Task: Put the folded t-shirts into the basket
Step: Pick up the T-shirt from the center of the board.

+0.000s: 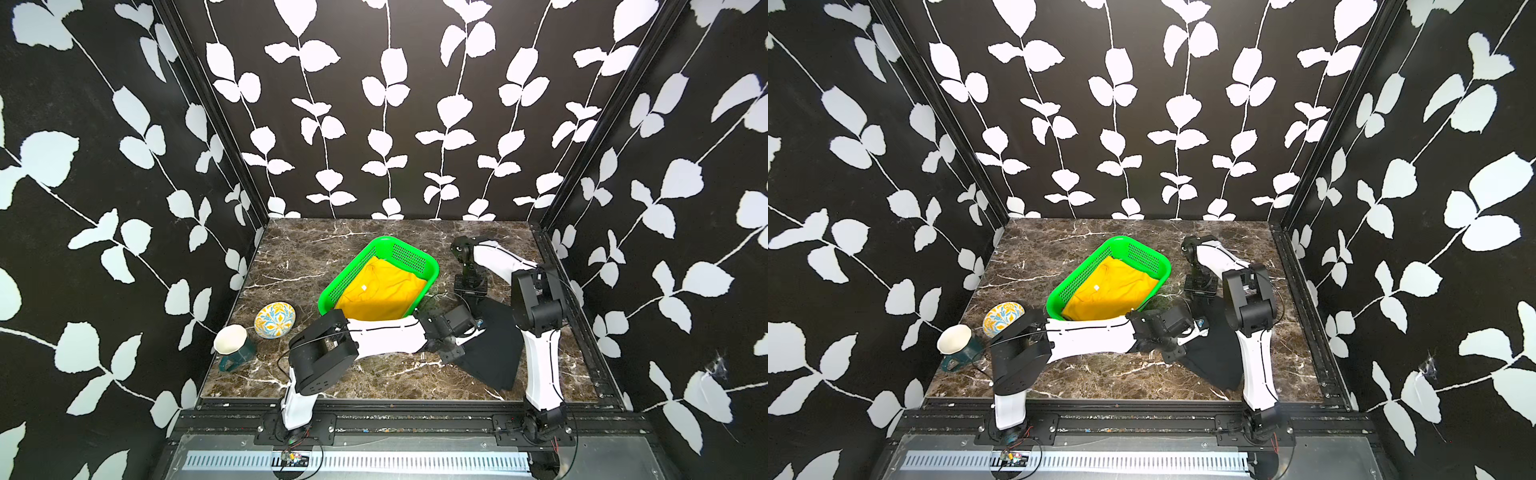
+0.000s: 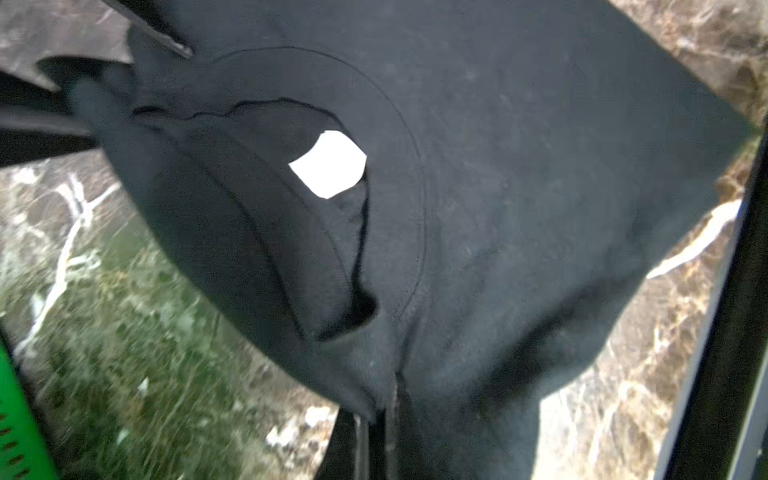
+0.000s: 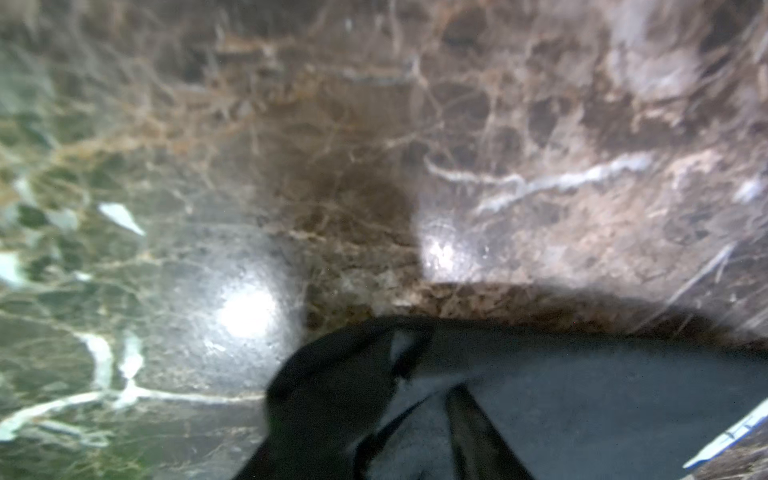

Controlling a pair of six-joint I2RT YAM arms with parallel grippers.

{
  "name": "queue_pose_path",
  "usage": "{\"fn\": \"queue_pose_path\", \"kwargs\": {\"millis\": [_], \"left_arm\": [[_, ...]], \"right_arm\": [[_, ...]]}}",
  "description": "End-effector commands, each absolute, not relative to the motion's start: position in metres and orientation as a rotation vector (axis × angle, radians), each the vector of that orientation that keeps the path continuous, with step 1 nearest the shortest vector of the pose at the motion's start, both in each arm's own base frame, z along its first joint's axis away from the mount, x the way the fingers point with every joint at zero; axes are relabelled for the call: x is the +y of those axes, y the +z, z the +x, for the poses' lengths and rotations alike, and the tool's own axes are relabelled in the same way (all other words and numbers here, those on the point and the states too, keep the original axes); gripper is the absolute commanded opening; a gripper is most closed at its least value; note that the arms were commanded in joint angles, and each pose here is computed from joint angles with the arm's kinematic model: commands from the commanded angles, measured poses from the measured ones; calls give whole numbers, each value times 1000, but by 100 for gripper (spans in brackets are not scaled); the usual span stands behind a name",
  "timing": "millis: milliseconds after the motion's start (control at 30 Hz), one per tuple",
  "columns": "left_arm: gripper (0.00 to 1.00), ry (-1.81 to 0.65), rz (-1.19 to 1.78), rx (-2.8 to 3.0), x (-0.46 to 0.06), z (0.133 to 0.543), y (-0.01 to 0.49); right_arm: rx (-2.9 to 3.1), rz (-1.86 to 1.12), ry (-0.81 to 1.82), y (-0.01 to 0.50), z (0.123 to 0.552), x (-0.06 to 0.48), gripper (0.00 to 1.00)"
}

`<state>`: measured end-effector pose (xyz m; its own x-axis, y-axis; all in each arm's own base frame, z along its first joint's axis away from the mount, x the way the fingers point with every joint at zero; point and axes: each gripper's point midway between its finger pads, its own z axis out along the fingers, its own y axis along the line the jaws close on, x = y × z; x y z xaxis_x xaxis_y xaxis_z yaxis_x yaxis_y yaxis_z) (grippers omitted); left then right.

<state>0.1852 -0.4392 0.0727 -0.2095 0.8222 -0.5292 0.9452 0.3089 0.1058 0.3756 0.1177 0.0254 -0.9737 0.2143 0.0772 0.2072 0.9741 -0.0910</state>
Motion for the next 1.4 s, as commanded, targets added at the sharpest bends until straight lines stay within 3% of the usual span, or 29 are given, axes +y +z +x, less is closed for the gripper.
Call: {"fn": "queue_pose_path", "kwargs": {"millis": [0, 167, 233, 433, 700, 933, 1367], "left_arm": [[0, -322, 1526, 2025, -434, 188, 100], [0, -312, 1519, 2022, -429, 188, 101], [0, -309, 1518, 2025, -426, 187, 102], [0, -282, 1508, 2061, -410, 183, 105], [0, -285, 1358, 2168, -372, 177, 140], [0, -401, 1174, 2177, -329, 178, 190], [0, -224, 911, 2177, -216, 211, 241]], "right_arm": [[-3008, -339, 158, 26, 368, 114, 39], [-3016, -370, 132, 31, 369, 116, 6], [-3019, -401, 87, 33, 370, 119, 0], [-3062, -557, -113, 58, 373, 128, 0], [-3269, -751, -406, 140, 370, 156, 0], [-3392, -632, -616, 211, 369, 199, 0], [-3388, -634, -1093, 272, 396, 277, 0]]}}
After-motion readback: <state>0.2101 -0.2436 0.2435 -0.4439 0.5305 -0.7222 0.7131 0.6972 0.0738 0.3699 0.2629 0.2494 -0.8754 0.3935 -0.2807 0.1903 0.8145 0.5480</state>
